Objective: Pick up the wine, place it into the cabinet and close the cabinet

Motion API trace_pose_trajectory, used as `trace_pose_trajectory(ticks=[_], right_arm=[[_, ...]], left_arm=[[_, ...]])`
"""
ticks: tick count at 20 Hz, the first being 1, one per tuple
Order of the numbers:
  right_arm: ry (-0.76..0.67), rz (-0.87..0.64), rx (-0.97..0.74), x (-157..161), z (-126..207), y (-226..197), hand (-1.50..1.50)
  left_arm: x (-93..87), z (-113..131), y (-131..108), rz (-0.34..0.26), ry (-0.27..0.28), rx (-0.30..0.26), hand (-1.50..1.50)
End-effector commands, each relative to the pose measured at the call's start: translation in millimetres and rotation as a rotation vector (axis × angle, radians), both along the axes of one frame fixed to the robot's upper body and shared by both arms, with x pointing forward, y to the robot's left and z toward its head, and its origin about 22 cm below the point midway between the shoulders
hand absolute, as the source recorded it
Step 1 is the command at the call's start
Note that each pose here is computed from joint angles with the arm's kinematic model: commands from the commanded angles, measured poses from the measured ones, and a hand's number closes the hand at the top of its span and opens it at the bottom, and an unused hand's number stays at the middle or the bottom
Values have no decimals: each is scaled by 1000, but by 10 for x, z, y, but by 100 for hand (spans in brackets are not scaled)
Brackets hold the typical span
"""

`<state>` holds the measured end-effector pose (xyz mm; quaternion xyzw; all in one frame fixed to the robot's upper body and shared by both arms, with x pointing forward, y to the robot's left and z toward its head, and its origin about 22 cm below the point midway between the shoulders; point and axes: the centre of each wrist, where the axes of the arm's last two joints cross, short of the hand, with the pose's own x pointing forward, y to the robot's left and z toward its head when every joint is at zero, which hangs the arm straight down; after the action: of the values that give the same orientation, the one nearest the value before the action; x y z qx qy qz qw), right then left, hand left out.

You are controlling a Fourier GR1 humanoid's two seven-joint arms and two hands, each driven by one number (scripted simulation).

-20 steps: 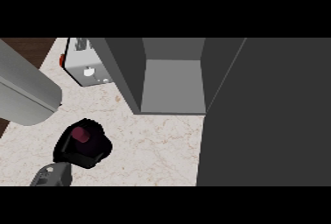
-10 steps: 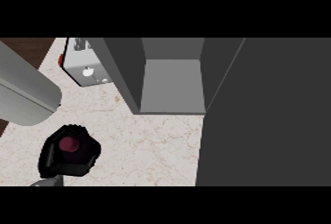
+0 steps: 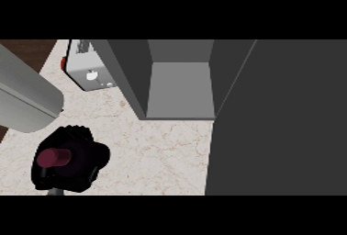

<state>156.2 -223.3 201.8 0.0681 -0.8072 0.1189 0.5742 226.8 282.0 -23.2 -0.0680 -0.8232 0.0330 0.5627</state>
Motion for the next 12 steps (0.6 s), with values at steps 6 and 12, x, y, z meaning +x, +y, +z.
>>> trace_pose_trajectory(ticks=[6, 12], right_arm=[[-29, 59, 47, -221, 133, 24, -150], [-37, 50, 56, -9, 83, -89, -150]], left_arm=[[-19, 677, -657, -70, -5, 14, 150], [-7, 880, -814, -142, 38, -7, 150]])
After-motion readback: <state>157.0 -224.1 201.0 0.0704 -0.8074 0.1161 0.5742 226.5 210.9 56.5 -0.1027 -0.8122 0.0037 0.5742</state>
